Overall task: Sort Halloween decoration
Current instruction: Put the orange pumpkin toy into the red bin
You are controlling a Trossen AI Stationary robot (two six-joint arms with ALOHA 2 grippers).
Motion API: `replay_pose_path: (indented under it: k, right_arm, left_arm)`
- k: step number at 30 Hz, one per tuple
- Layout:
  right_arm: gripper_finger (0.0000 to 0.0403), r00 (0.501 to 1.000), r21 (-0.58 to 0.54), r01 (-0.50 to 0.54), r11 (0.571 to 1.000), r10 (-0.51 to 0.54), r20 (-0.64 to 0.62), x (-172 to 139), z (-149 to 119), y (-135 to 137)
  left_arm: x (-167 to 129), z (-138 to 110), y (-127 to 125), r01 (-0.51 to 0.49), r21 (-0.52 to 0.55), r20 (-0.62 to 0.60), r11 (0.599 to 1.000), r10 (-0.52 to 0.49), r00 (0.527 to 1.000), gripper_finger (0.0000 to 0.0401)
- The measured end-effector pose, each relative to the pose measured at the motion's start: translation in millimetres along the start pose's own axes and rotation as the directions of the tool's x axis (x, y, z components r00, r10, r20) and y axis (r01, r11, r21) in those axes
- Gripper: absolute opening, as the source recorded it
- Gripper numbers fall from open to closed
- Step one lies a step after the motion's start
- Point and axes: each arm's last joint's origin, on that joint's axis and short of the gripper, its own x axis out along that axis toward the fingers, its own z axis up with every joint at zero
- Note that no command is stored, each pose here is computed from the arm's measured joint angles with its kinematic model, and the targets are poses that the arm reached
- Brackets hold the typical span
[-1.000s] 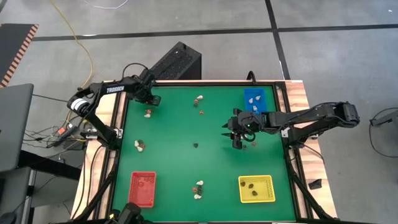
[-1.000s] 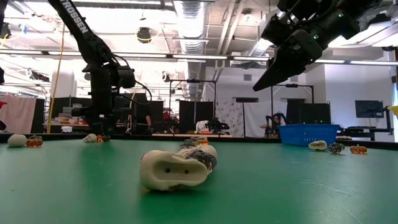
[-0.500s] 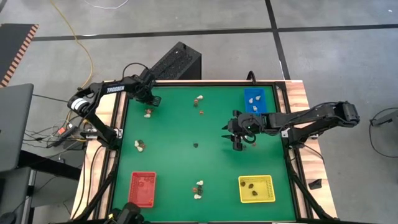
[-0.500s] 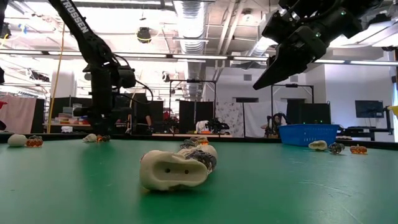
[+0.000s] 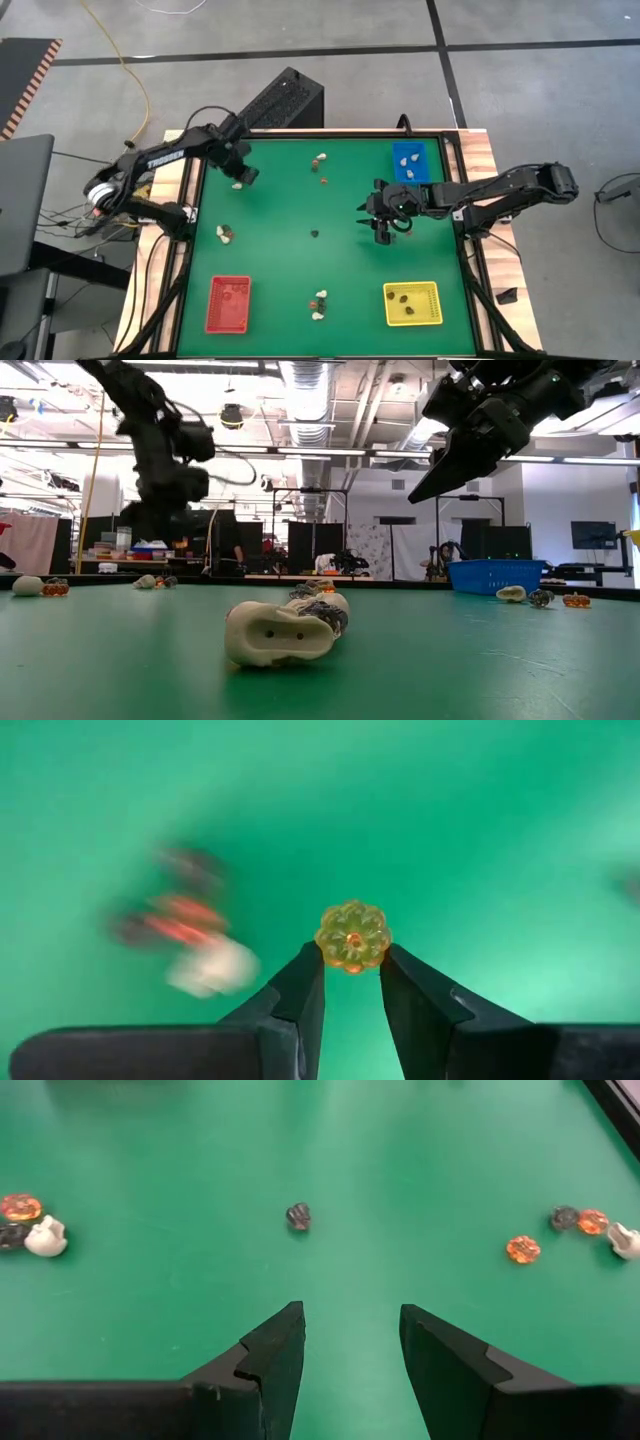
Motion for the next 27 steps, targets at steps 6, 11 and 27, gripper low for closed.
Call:
replay_pose_path:
  k: [6, 11, 27]
  right_arm:
    - [0.0195, 1.0, -0.014, -0.019, 1.0, 0.019, 0.004, -0.4, 0.3, 5.6]
    - [0.0195, 1.0, -0.014, -0.02, 1.0, 0.02, 0.005, -0.5, 0.4, 5.8]
    - [0.0195, 1.0, -0.015, -0.017, 1.0, 0.018, 0.024, -0.5, 2.4, 5.2]
  left_arm:
    - [-4.5, -65.9, -57.3, 0.237, 0.115, -0.184, 0.965, -0.214, 0.959, 0.0083]
    - [-5.2, -126.1, -92.1, 0.343, 0.108, -0.304, 0.933, -0.298, 0.905, 0.0083]
    - [8.8, -241.0, -154.3, 0.34, 0.061, -0.416, 0.938, -0.286, 0.863, 0.0083]
